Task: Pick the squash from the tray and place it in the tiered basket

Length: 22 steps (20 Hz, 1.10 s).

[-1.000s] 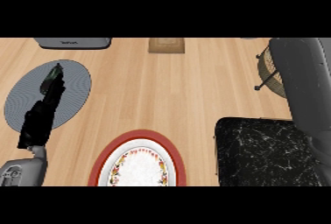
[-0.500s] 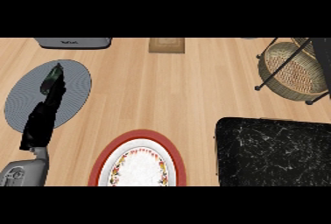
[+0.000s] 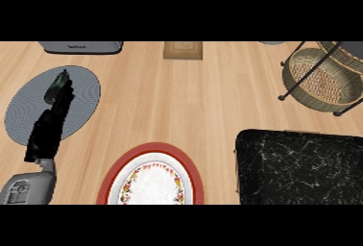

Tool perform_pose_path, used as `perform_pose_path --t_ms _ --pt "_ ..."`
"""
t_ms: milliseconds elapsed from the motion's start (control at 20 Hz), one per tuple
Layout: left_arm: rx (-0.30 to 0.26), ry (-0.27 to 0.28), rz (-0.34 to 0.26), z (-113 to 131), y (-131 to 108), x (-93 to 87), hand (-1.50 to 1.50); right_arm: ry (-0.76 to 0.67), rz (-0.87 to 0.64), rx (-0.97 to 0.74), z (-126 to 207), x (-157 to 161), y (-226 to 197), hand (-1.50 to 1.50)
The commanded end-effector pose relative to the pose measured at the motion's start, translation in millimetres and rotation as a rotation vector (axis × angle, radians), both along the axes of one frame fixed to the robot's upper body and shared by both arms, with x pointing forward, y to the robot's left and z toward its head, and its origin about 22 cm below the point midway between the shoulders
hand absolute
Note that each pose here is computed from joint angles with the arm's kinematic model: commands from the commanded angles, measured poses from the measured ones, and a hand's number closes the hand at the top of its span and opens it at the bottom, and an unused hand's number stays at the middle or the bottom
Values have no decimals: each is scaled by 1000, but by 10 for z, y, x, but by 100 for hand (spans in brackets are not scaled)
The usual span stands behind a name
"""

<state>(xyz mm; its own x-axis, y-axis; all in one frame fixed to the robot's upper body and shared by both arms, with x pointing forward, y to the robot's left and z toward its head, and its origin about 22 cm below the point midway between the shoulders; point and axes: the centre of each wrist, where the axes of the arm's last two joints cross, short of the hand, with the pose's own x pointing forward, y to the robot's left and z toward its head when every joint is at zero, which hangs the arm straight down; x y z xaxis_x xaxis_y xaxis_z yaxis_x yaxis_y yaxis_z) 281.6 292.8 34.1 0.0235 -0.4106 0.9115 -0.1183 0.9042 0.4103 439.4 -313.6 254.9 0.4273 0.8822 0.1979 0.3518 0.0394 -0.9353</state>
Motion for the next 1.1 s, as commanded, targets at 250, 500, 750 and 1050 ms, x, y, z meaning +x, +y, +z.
perform_pose_path --t_ms 250,500,750,1050 --pt "-10 2 14 -36 39 9 0 128 2 282 -441 0 -304 150" --pt "5 6 2 -116 88 -20 0 139 -26 344 -576 -47 -493 -150" --pt "3 1 16 -3 -52 73 0 -66 1 453 -483 -81 -470 -150" --pt "-10 23 1 -93 126 -11 0 -252 -17 458 -315 -168 -634 -150"
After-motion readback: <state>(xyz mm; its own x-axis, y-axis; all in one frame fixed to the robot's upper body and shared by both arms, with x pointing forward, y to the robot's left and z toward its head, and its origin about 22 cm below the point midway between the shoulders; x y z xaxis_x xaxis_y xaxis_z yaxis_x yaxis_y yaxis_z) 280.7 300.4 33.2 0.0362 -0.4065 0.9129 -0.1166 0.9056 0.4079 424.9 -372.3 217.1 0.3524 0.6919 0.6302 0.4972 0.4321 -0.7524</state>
